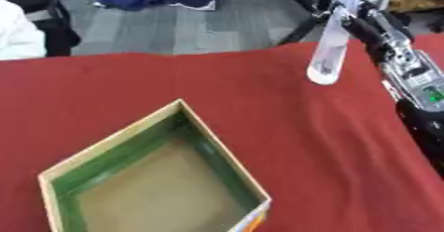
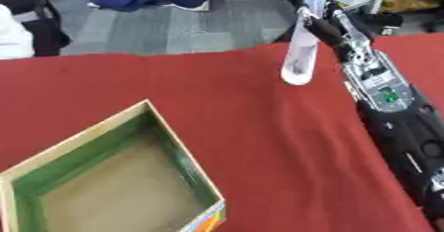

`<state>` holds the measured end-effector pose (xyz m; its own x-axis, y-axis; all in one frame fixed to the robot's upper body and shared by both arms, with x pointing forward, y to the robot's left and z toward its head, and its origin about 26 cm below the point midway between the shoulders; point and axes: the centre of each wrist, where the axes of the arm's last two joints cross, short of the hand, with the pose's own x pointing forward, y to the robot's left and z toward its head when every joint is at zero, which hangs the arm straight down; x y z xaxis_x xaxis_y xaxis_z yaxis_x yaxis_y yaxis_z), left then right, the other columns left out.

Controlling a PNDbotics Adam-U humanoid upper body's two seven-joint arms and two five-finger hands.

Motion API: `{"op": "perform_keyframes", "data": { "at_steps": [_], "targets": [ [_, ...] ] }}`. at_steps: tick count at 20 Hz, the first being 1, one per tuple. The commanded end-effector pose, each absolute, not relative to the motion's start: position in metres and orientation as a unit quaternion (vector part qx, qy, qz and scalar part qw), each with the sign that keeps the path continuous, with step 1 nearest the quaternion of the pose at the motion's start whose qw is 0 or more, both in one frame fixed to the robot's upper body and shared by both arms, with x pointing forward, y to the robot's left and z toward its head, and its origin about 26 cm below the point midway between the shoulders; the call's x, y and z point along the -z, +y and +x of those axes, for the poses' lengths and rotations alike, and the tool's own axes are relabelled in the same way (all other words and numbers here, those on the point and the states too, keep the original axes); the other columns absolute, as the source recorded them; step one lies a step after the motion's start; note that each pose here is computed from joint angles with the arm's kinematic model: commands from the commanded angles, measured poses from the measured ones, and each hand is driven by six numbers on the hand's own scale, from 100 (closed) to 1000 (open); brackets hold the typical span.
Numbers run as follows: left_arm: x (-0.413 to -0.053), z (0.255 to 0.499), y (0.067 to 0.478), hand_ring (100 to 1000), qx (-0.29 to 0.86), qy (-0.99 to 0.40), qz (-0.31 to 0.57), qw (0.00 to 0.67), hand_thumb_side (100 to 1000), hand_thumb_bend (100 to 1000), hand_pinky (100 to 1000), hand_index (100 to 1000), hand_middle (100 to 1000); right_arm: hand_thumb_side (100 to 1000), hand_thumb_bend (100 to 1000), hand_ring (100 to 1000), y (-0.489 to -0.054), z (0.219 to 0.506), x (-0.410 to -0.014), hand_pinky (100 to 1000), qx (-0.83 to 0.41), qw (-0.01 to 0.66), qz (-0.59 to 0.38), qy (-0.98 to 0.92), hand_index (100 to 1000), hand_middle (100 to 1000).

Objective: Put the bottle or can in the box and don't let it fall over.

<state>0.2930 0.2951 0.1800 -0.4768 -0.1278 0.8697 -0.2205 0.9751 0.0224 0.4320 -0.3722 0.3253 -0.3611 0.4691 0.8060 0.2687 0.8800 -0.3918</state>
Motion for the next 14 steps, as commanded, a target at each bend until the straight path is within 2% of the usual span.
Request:
{"op": "perform_keyframes", "data": {
  "at_steps": [1, 14],
  "targets": [
    [-0.1892, 0.2908, 0.2962, 948, -0.042, -0.867, 0.102, 0.486, 873, 116, 723, 766, 842, 581, 100, 980, -0.381, 0.4254, -0.3438, 980, -0.096, 0.502, -0.245, -0.824, 1000, 891],
    [-0.1892, 0.2909, 0.2958, 947, -0.042, -0.867, 0.098, 0.486, 872, 116, 722, 764, 838, 537, 100, 919, -0.3745, 0.4299, -0.3345, 929, -0.092, 0.512, -0.22, -0.825, 966, 831]
  ]
}}
